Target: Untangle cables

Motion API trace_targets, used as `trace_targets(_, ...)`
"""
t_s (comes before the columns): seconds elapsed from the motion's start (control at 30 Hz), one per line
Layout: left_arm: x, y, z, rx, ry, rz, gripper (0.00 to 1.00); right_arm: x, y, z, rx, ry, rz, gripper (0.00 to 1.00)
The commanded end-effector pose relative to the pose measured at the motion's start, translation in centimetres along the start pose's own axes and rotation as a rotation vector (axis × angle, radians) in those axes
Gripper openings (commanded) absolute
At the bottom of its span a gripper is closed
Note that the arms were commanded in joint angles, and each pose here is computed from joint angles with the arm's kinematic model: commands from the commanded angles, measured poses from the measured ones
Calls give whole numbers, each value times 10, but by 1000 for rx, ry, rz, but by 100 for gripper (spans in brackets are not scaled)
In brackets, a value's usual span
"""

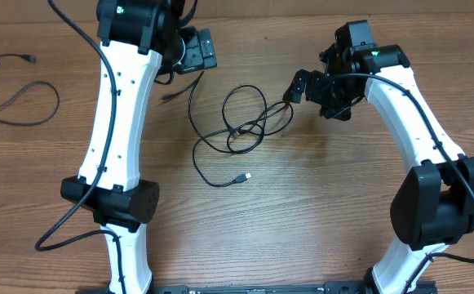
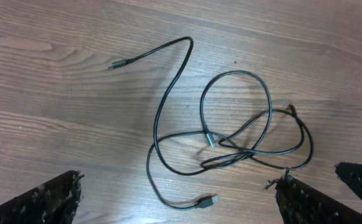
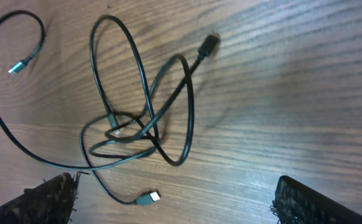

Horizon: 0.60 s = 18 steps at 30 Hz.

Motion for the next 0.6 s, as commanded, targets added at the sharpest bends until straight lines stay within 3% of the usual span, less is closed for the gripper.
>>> trace_targets(0.0, -3, -6, -18, -26, -33, 66, 100, -4, -4, 3, 22, -24, 2, 100)
trace_targets(0.3, -17, -44, -88, -158, -105, 200, 91, -10, -19, 1, 117, -67, 12, 100)
trace_targets(0.57, -23, -104, -164, -388, -109, 339, 99, -12, -44, -29, 169, -166, 18, 97)
Point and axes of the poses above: each gripper's point midway between its finger pads, its own z axis out along the fingers, its own x axis along the line the jaws close on, y = z × x, the point moved 9 cm from there along -z, back along the fingers, and after that the axes turned 6 degrees about -z, right-handed, at the moved point
